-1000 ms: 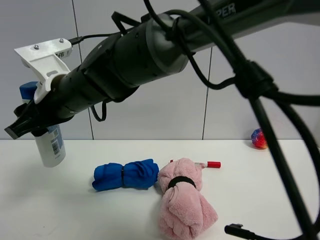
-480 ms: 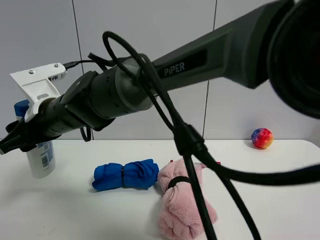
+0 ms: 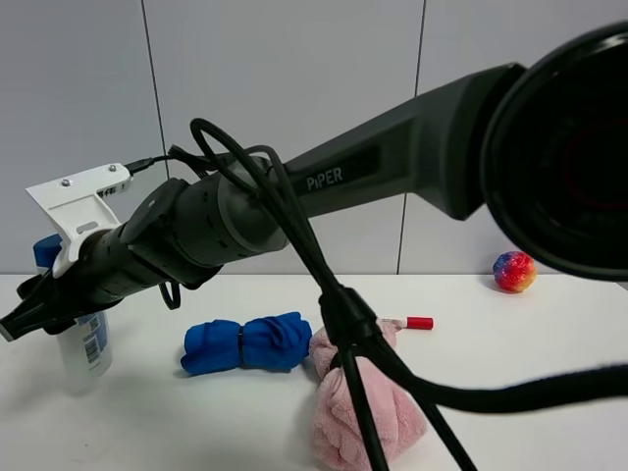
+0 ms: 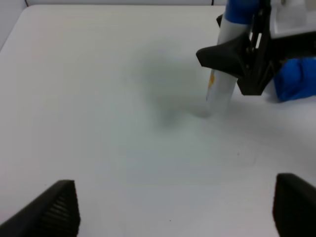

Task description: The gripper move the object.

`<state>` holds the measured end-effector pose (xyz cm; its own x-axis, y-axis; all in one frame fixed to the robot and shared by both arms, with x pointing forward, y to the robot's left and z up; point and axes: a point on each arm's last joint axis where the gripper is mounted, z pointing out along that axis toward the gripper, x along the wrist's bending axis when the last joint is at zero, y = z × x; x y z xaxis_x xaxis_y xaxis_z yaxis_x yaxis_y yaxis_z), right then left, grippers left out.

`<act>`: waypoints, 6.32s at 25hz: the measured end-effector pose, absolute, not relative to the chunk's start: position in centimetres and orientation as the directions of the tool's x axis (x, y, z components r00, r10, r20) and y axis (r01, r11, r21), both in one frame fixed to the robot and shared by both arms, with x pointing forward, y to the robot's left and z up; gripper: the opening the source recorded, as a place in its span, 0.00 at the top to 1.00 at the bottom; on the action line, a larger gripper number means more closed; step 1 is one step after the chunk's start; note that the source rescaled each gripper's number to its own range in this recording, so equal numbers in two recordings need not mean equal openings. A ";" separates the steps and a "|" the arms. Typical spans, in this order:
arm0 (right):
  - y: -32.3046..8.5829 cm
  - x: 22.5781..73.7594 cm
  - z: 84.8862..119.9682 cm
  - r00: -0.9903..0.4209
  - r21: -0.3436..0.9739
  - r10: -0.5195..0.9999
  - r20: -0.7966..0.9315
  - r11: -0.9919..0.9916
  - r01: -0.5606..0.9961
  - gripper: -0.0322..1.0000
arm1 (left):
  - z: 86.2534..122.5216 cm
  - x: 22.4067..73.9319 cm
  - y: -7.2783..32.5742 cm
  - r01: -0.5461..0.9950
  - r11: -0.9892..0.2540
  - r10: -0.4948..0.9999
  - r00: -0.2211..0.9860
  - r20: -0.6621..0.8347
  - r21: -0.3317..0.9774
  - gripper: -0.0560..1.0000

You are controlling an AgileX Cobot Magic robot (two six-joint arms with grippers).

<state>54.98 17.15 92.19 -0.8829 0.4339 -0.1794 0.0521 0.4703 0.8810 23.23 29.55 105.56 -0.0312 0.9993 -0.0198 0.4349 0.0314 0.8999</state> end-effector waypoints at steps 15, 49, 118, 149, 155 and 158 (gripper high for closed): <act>17.2 54.8 90.7 -0.895 0.866 0.415 -0.167 0.495 0.068 0.97 | 105.6 23.2 29.5 0.435 0.031 0.999 -0.031 -0.020 0.900 0.00; 17.5 54.0 95.4 -0.895 0.901 0.410 -0.176 0.434 0.021 0.25 | 105.6 23.2 29.5 0.435 0.031 0.999 -0.031 -0.020 0.900 0.00; -30.4 26.0 111.7 0.083 0.907 0.997 -0.006 -0.030 0.420 0.26 | 105.6 23.2 29.5 0.435 0.031 0.999 -0.031 -0.020 0.900 0.00; -30.0 23.4 104.9 0.065 0.883 0.997 0.036 -0.062 0.466 0.26 | 105.6 23.2 29.5 0.435 0.031 0.999 -0.031 -0.020 0.900 0.00; -30.0 23.4 104.9 0.065 0.883 0.997 0.036 -0.062 0.466 0.26 | 105.6 23.2 29.5 0.435 0.031 0.999 -0.031 -0.020 0.900 0.00; -30.0 23.4 104.9 0.065 0.883 0.997 0.036 -0.062 0.466 0.26 | 105.6 23.2 29.5 0.435 0.031 0.999 -0.031 -0.020 0.900 0.00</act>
<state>23.40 -30.02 104.93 0.0650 0.9973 0.0355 0.4660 -0.0618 0.8826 23.23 29.55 105.56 -0.0312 0.9993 -0.0198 0.4349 0.0314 0.8999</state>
